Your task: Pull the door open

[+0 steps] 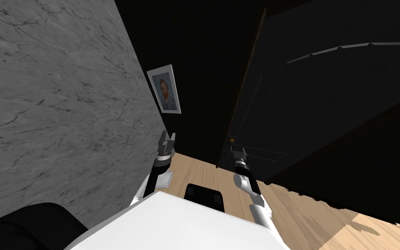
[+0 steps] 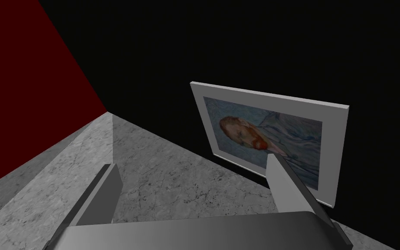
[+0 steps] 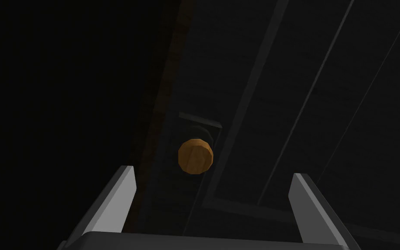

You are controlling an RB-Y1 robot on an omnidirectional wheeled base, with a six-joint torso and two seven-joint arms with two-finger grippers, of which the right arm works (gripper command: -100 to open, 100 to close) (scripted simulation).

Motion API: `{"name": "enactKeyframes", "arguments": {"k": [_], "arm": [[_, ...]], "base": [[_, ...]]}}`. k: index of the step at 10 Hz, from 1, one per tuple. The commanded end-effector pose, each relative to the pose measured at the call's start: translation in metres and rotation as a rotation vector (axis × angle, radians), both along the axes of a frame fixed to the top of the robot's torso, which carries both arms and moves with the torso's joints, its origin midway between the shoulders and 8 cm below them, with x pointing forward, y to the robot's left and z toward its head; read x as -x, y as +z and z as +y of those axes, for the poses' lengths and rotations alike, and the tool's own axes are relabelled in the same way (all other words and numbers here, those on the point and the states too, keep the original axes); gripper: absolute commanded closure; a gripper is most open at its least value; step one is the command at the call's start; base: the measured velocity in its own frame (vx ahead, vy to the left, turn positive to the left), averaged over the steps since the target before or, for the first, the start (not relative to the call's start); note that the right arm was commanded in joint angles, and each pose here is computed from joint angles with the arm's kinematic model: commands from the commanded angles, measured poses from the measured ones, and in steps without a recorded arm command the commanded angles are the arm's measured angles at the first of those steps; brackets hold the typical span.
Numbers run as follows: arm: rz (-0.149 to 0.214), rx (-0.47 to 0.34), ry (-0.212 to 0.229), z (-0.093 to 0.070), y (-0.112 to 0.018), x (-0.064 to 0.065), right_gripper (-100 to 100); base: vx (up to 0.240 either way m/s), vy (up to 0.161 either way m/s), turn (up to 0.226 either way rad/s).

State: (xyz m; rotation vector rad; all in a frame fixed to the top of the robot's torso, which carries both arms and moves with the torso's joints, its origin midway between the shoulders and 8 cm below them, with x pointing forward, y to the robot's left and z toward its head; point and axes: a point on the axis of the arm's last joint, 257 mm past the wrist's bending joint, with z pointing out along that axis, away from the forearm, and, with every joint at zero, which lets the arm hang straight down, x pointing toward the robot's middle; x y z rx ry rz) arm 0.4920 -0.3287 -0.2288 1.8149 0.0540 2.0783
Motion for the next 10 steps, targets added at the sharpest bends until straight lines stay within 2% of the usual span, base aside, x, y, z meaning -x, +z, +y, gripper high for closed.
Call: {"name": "enactKeyframes", "arguments": {"k": [1,8,9,10], "arm": [[0.02,-0.063,0.004,-0.001,-0.013,-0.004,-100],[0.089,-0.287,0.005,-0.007,-0.062,-0.012,-100],[0.082,-0.263,0.005,-0.007,-0.058,-0.012,-100],[0.083,-0.271,-0.013,-0.023,-0.061,-0.007,-100]], "base": [[-0.018,-0.11,0.164],[-0.027,-0.091,0.14],[-0.02,-0.053,0.034],[0.099,-0.024,0.138]]}}
